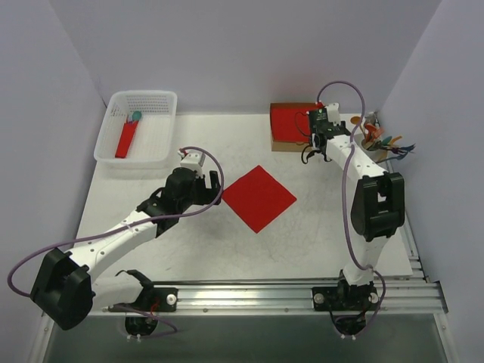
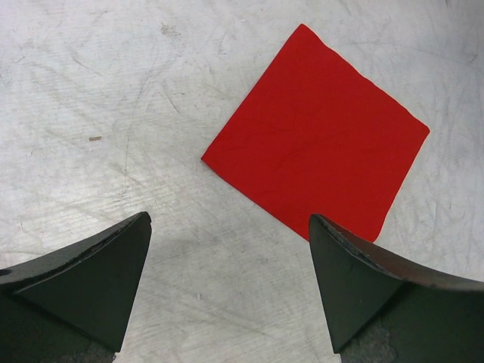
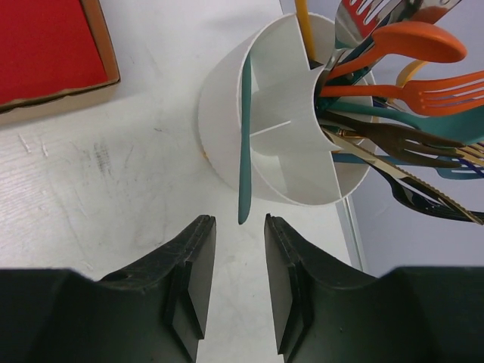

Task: Place the utensils on the paper napkin and roll it up
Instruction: Pick up the utensils from the container.

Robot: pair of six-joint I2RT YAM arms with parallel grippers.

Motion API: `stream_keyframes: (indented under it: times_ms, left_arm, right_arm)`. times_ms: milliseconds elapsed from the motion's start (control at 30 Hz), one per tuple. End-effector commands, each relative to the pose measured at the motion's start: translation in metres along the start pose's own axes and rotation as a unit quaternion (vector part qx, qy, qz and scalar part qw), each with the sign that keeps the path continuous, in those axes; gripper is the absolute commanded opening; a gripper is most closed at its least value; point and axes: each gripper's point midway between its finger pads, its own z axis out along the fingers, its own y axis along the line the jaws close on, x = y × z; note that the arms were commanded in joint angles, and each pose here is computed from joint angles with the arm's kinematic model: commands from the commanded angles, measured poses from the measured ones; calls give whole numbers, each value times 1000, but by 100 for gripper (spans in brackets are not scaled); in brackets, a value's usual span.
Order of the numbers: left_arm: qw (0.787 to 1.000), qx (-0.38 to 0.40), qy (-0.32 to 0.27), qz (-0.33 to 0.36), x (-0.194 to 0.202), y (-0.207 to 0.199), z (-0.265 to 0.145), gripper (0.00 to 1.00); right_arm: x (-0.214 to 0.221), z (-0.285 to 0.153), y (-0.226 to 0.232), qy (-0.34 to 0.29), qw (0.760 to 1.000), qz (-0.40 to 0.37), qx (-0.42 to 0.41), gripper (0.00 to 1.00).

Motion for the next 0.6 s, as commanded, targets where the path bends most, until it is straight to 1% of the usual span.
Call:
stream_keyframes:
  times_ms: [0, 300, 367, 567]
  left_arm:
    - [1000, 12, -21, 3, -14, -5, 1, 94]
    - [1000, 9, -20, 3, -12, -5, 2, 94]
    - [1000, 9, -20, 3, -13, -5, 2, 94]
    - [1000, 10, -20, 3, -13, -5, 2, 94]
  right_arm:
    - [-9, 1, -14, 0, 999, -2, 37, 32]
    - [-8, 12, -13, 9, 998, -12, 61, 24]
    - [-8, 12, -16, 10, 998, -13, 67, 21]
    - [-10, 11, -16, 7, 997, -12, 70, 21]
